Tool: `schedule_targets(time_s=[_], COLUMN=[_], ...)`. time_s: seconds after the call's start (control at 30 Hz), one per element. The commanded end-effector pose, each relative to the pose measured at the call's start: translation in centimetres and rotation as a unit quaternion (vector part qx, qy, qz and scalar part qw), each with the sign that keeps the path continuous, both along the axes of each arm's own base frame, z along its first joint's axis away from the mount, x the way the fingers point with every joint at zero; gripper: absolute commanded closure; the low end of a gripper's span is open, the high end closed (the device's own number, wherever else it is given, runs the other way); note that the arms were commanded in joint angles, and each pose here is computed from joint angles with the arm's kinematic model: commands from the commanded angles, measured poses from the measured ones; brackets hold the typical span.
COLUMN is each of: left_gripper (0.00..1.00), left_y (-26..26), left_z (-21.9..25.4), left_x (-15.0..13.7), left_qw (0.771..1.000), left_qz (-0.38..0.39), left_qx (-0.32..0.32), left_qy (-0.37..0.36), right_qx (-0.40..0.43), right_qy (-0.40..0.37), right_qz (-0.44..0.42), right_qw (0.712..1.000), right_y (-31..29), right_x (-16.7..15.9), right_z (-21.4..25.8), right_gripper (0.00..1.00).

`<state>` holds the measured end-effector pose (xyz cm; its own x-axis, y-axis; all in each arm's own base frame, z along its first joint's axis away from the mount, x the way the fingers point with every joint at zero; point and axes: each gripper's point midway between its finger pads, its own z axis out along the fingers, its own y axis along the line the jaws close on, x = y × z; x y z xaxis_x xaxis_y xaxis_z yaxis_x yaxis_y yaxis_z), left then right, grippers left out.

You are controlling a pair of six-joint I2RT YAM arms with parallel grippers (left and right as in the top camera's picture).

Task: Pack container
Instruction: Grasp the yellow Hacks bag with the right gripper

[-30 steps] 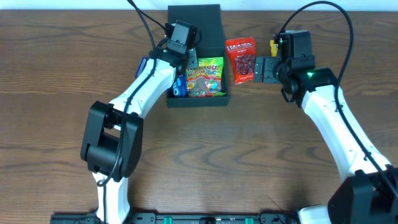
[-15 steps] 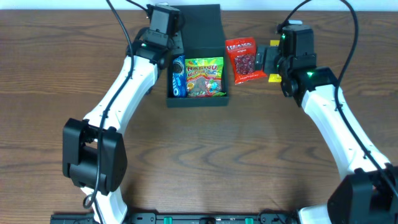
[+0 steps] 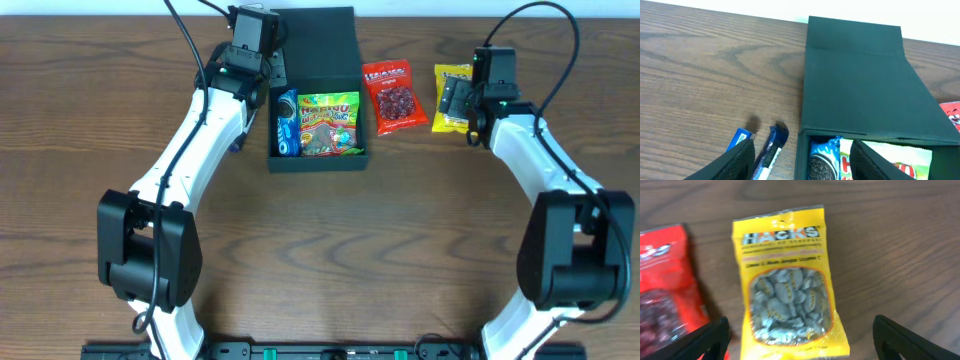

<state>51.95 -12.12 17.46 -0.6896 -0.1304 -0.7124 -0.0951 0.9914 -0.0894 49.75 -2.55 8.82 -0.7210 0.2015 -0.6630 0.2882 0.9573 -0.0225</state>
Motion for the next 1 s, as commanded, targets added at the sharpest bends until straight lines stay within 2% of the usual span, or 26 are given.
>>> schedule_targets(time_s=[0.0, 0.2, 0.47, 0.6, 0.7, 0.73, 0.83, 0.97], left_gripper=[0.38, 0.38, 0.38, 0.38, 0.38, 0.38, 0.37, 0.34], left_y=[0.2, 0.2, 0.2, 0.2, 0.2, 0.2, 0.2, 0.5], left_z=[1.8, 1.8, 1.8, 1.8, 1.8, 1.8, 2.0, 3.1], left_x=[0.2, 0.2, 0.2, 0.2, 0.2, 0.2, 0.2, 0.2], left_qw=[1.0, 1.0, 1.0, 1.0, 1.0, 1.0, 0.999, 0.998], left_qz=[-0.008, -0.008, -0.008, -0.008, -0.008, -0.008, -0.018, -0.029], left_qx=[0.012, 0.012, 0.012, 0.012, 0.012, 0.012, 0.022, 0.044], left_qy=[-0.018, -0.018, -0.018, -0.018, -0.019, -0.019, -0.021, -0.034], right_qx=[0.006, 0.009, 0.017, 0.016, 0.017, 0.02, 0.021, 0.022], right_qy=[0.008, 0.007, 0.033, 0.035, 0.033, 0.034, 0.032, 0.01], right_qz=[-0.02, -0.019, -0.031, -0.032, -0.033, -0.036, -0.038, -0.037], right_qw=[1.0, 1.0, 0.999, 0.999, 0.999, 0.999, 0.999, 0.999], right_y=[-0.9, -0.8, -1.0, -1.0, -1.0, -1.0, -1.0, -1.0], right_x=[0.4, 1.6, 1.2, 1.2, 1.3, 1.2, 1.2, 1.5], right_z=[-2.0, -5.0, -8.5, -8.7, -8.7, -8.7, -8.4, -6.0], right_gripper=[0.14, 0.21, 0.31, 0.49, 0.71, 0.81, 0.98, 0.99])
